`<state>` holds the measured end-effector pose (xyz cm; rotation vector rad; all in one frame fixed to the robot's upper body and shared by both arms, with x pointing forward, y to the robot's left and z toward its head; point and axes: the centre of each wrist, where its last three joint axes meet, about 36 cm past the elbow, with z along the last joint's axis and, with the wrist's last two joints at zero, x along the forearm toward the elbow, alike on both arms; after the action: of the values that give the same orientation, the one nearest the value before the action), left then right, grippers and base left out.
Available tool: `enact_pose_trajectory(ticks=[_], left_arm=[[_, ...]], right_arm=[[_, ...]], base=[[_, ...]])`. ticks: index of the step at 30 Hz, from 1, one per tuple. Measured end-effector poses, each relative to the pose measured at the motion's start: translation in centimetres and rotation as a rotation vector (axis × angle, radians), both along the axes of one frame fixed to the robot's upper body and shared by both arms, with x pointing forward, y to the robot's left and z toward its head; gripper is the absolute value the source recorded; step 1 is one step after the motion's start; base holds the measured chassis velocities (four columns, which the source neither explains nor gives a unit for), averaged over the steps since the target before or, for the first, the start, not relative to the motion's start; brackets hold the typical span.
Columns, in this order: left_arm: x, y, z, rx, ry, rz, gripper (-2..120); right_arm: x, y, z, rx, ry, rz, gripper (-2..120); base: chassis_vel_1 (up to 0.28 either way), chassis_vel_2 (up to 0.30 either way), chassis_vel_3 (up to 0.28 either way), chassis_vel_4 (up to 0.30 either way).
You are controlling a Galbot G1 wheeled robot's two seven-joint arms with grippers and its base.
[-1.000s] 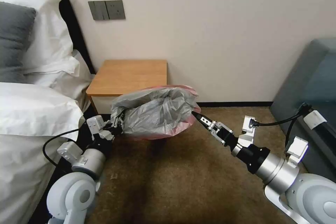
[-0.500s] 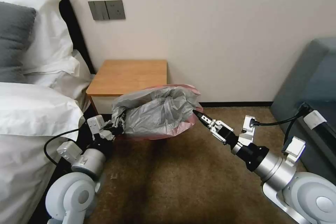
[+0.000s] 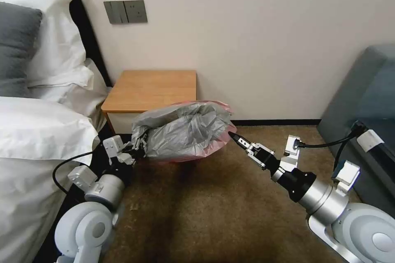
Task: Pick up the garbage bag from the table and place it over the trash can.
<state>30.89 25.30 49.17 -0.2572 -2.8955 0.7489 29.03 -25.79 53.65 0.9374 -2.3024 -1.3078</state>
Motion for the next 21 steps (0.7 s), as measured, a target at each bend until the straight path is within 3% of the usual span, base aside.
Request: enact_pose_trajectory(ticks=[6,10,21], left_arm=[[0.14,-0.07,-0.32,0.029,-0.01,0.002,7],[0.17,-0.11,-0.56,0.063,-0.044,0.016,7],[0.19,-0.64,-0.48,0.059,-0.075,0.002,7]], right_arm=[[0.18,0.34,0.11,-0.028,0.015,-0.022,0],[-0.09,0.56,0.69,-0.094,0.082,-0.055,0],[-0.33,0.72,0.57,-0.181,0.177,-0.061,0]], base=[[0.0,0.0,0.0,0.0],[0.0,0.0,0.0,0.0],[0.0,0.0,0.0,0.0]])
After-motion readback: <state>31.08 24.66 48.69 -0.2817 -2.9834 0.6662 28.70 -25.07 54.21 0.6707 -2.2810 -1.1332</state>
